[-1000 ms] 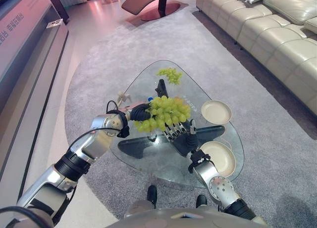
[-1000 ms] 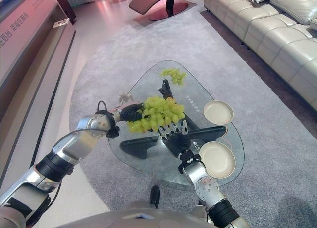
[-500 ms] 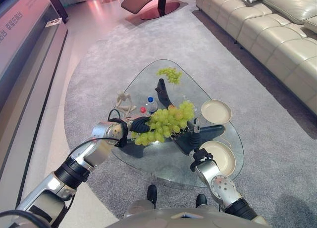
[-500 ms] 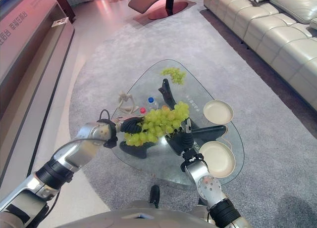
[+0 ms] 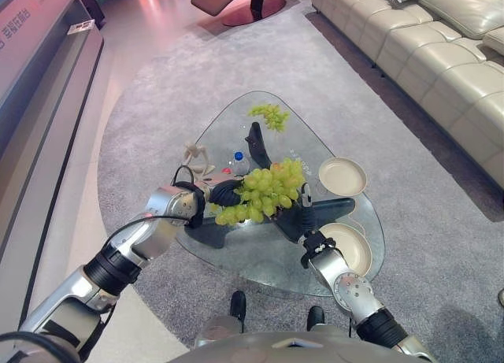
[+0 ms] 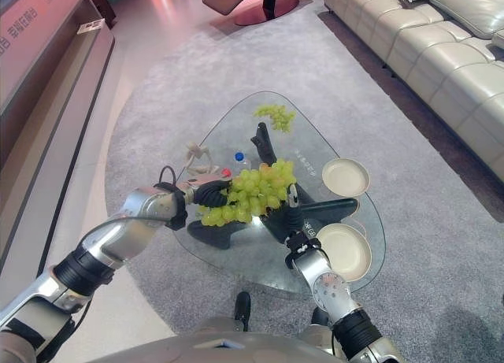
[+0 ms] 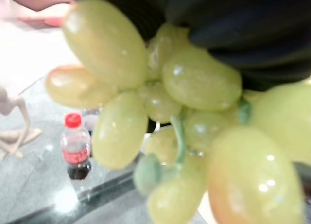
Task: Pick up fruits into the plate
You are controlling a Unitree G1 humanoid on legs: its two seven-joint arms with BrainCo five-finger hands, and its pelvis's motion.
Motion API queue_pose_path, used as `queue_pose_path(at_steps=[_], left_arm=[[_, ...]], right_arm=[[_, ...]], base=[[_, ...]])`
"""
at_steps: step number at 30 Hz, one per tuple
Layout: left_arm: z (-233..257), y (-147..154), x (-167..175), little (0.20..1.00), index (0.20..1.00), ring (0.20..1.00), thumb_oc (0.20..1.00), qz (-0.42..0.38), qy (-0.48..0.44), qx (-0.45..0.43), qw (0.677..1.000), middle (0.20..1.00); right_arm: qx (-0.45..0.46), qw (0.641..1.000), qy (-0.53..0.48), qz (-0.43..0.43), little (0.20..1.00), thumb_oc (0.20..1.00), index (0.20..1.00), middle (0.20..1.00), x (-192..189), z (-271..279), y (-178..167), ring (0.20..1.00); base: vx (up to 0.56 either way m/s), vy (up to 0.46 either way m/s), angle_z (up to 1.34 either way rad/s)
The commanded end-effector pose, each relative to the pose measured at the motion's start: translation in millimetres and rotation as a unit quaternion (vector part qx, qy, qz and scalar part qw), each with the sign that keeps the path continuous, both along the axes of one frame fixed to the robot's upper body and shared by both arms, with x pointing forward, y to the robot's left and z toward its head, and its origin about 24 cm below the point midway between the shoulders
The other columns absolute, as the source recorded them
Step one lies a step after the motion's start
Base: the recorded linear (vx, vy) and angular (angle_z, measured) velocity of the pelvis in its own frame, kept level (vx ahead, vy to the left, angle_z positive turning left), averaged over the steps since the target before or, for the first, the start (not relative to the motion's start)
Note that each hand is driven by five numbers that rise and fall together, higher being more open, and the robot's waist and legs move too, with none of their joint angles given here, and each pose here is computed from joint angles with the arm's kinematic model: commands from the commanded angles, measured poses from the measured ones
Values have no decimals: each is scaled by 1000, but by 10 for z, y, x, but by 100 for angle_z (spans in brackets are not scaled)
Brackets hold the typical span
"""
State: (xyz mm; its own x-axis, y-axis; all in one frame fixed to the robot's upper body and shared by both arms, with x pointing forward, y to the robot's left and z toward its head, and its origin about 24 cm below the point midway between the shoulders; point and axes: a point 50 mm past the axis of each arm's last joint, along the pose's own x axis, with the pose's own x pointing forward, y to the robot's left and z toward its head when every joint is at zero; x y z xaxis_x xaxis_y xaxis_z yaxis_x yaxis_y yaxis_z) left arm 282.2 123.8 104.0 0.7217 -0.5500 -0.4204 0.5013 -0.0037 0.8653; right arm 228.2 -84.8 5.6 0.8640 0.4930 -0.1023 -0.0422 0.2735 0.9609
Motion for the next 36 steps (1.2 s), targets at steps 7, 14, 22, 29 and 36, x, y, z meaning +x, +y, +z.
queue_pose_path(at_steps=[7,14,22,29,36], left_arm=[[483,-182,84,200,200,200,200,-73,-85,25,993,200],[434,-245,23,200,200,200,200,-127,-58,95,986,200],[254,-216,-102,200,200,200,200,-166,-33,152,974,200],[11,-222,-205,200,200,200,200,-182,-24,174,967,200],[-89,-235,-222,200,200,200,200,-178,-29,175,968,200]], right_arm=[[21,994,-92,55,1000,1000,1000,1000,133,367,243,1000],[18,994,-87,65,1000,1000,1000,1000,125,348,255,1000],[32,993,-97,59,1000,1000,1000,1000,128,400,201,1000],[49,992,-105,50,200,200,200,200,155,440,186,200],[59,991,-111,53,200,200,200,200,172,465,201,200]], base=[[0,0,0],[0,0,0],[0,0,0],[-2,-4,0],[0,0,0]])
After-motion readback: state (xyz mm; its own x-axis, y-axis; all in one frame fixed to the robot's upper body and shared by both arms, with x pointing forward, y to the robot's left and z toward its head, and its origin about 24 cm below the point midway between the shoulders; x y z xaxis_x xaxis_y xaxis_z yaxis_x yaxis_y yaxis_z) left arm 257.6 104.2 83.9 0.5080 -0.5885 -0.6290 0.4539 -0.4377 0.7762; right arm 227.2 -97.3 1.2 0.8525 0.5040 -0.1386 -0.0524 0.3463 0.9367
